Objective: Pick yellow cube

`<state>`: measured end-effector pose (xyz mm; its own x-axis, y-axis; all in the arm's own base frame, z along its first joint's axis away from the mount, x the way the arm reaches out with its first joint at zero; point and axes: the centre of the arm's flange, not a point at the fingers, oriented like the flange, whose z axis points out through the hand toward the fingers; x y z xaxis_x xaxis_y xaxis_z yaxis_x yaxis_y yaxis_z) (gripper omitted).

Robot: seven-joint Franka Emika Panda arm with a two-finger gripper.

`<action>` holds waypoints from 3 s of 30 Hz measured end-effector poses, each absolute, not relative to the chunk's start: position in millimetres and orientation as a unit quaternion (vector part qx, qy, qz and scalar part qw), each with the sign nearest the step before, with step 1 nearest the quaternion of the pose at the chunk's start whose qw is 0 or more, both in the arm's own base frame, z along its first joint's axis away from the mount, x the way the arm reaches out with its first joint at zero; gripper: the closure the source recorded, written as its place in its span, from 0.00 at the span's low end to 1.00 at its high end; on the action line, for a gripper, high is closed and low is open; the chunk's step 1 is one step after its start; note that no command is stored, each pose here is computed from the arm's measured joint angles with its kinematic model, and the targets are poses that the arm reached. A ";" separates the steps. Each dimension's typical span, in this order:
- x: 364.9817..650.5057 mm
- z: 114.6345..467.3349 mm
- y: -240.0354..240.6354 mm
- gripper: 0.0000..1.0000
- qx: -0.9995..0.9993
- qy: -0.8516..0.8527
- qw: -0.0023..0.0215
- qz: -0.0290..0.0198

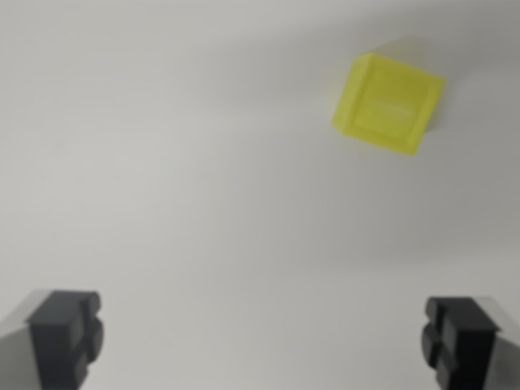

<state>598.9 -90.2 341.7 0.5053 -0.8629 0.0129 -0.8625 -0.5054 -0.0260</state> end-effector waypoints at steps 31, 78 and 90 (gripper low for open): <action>607.6 289.6 -115.2 0.00 -0.844 0.536 0.006 -0.008; 621.1 211.3 -153.1 0.00 -0.805 0.593 0.002 -0.003; 624.6 191.3 -162.7 0.00 -0.795 0.607 0.001 -0.001</action>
